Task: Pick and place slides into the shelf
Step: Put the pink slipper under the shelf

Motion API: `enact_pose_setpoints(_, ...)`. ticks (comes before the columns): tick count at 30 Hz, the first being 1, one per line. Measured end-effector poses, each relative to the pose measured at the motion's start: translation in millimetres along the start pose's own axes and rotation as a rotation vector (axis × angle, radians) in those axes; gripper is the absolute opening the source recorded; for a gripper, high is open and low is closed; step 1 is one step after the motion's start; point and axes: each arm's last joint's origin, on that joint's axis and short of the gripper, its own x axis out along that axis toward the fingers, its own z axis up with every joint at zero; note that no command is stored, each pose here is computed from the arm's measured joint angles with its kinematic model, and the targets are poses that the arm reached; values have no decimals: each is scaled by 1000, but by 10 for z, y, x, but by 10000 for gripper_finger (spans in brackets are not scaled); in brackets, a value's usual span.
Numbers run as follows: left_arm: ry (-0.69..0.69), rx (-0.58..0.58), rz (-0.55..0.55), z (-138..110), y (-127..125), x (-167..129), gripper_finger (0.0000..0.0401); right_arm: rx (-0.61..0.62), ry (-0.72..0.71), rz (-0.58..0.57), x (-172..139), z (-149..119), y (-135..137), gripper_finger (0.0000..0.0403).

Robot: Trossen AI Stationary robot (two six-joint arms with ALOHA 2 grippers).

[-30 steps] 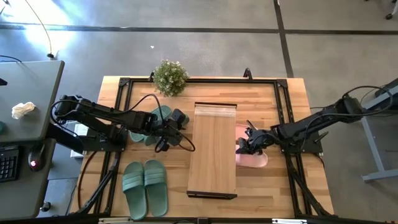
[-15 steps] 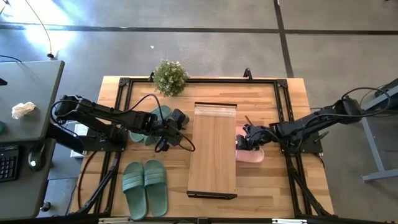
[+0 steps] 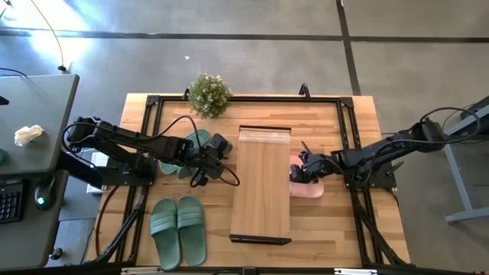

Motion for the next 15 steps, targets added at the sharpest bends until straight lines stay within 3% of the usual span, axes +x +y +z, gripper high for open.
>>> enact_pose_setpoints(9,4,2,-3,-4,-3,0,122,19,-3,-42,-32,0,-31,126)
enact_pose_setpoints(15,4,3,-3,-4,-3,0,122,-10,-23,-11,-78,5,5,126)
